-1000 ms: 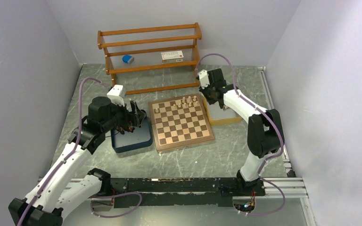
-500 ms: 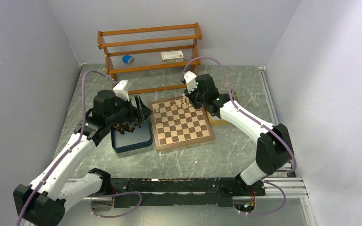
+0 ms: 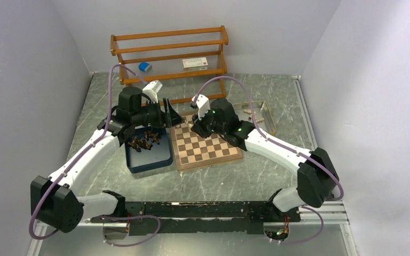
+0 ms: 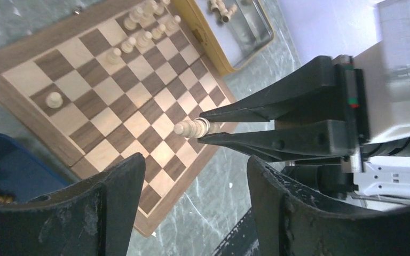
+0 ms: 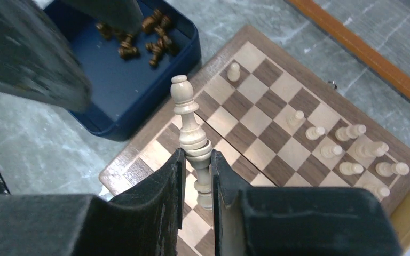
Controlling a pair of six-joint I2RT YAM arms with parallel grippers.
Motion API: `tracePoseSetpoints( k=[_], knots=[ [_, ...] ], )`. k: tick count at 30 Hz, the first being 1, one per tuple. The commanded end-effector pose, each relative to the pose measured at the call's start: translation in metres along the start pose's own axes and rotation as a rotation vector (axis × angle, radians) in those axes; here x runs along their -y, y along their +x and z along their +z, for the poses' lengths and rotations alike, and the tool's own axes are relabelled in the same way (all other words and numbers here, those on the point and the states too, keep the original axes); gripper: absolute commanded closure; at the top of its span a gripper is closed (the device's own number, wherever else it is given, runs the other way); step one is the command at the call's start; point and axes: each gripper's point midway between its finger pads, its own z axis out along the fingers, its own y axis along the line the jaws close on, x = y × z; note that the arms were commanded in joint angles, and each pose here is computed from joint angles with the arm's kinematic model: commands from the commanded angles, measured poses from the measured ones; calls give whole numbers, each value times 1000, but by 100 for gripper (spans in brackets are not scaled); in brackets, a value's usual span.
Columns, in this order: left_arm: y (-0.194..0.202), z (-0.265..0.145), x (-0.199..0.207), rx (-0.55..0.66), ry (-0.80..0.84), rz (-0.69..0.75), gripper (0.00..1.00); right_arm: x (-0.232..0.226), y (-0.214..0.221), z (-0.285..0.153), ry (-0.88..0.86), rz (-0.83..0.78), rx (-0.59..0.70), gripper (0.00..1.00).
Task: Set up the chess pieces on the board
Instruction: Pick up the chess piece from the storage box.
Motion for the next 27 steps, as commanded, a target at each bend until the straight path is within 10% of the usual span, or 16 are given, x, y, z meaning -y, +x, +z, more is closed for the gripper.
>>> tracePoseSetpoints(
  k=[1, 27],
  knots=[
    [-4, 0, 34, -27, 158, -18, 28, -15, -33, -8, -36, 11, 140, 99],
    [7, 16, 18, -71, 118, -62, 51, -30, -39, -12, -75, -3, 184, 97]
  ],
)
